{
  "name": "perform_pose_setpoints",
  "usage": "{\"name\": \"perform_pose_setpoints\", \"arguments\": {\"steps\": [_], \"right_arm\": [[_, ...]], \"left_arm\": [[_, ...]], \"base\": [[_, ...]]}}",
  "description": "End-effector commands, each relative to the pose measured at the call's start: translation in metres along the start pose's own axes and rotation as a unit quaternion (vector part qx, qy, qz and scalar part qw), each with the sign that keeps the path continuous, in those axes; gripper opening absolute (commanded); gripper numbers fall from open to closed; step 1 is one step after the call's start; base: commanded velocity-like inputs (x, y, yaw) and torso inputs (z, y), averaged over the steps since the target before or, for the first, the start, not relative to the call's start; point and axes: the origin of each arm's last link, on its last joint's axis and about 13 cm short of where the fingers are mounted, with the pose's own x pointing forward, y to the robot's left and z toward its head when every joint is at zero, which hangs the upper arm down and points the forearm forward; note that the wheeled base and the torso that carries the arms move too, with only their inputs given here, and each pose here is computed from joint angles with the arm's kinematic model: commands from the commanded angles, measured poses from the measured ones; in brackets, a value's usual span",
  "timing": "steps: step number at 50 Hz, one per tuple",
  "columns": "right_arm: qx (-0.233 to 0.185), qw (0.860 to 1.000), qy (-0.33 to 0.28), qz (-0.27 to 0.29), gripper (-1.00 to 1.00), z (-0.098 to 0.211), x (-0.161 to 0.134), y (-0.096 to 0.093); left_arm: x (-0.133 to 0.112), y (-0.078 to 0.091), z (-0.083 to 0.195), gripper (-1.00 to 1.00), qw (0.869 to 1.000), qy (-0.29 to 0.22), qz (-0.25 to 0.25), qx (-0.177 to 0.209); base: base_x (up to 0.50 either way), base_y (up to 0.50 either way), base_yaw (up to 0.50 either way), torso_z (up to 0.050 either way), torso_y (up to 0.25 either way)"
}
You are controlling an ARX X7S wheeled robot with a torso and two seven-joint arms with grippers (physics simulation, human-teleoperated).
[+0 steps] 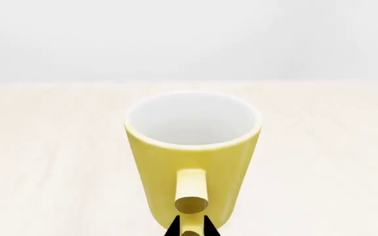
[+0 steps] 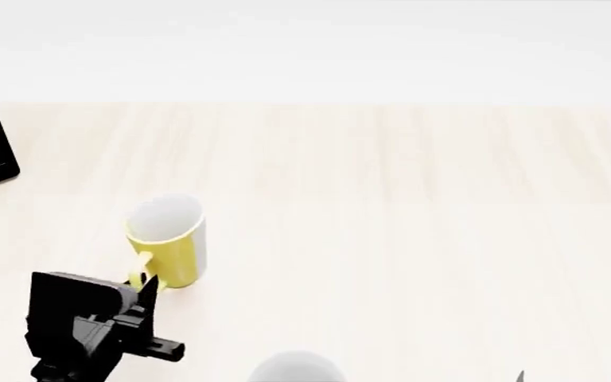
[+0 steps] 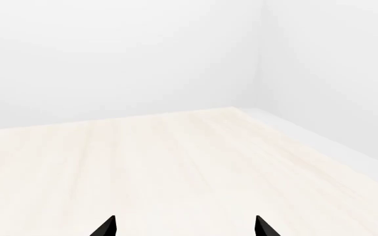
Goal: Put the yellow and white mug to the front of the white mug.
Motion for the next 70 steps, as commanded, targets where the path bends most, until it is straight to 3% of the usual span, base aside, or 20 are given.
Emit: {"name": "perform_pose_setpoints", "arguments": {"steps": [1, 2, 6, 10, 15, 25, 31, 47, 70], "right_arm": [[-0.001, 1.000, 0.001, -0.001, 1.00, 0.000, 0.000, 0.000], [-0.001, 1.000, 0.000, 0.000, 1.00, 0.000, 0.000, 0.000], [0.000, 1.000, 0.000, -0.002, 1.00, 0.000, 0.000, -0.001], [0.000, 1.000, 0.000, -0.002, 1.00, 0.000, 0.000, -0.001], [0.000, 1.000, -0.001, -0.002, 1.00, 0.000, 0.000, -0.001], [-0.002, 1.000, -0.001, 0.000, 1.00, 0.000, 0.000, 0.000], [-0.002, 1.000, -0.002, -0.002, 1.00, 0.001, -0.001, 0.000], [-0.001, 1.000, -0.004, -0.002, 1.00, 0.002, -0.002, -0.002], [-0.002, 1.000, -0.003, 0.003, 1.00, 0.002, -0.002, 0.000]], "left_arm": [[0.021, 0.015, 0.041, -1.00, 0.977, -0.026, -0.204, -0.052], [0.020, 0.014, 0.046, -1.00, 0.969, -0.032, -0.237, -0.061], [0.027, 0.013, 0.055, -1.00, 0.965, -0.023, -0.253, -0.063], [0.029, 0.011, 0.060, -1.00, 0.948, -0.029, -0.306, -0.078], [0.025, 0.006, 0.061, -1.00, 0.929, -0.018, -0.364, -0.064], [0.023, 0.007, 0.063, -1.00, 0.932, -0.021, -0.361, -0.039], [0.027, 0.007, 0.061, -1.00, 0.935, -0.019, -0.352, -0.045], [0.029, -0.006, 0.061, -1.00, 0.927, -0.017, -0.373, -0.030], [0.030, 0.001, 0.039, -1.00, 0.934, 0.010, -0.356, 0.018]], "base": [[0.00, 0.00, 0.00, 0.000, 0.000], [0.00, 0.00, 0.00, 0.000, 0.000], [0.00, 0.00, 0.00, 0.000, 0.000], [0.00, 0.00, 0.00, 0.000, 0.000], [0.00, 0.00, 0.00, 0.000, 0.000], [0.00, 0.00, 0.00, 0.000, 0.000], [0.00, 0.00, 0.00, 0.000, 0.003], [0.00, 0.00, 0.00, 0.000, 0.000], [0.00, 0.00, 0.00, 0.000, 0.000]]}}
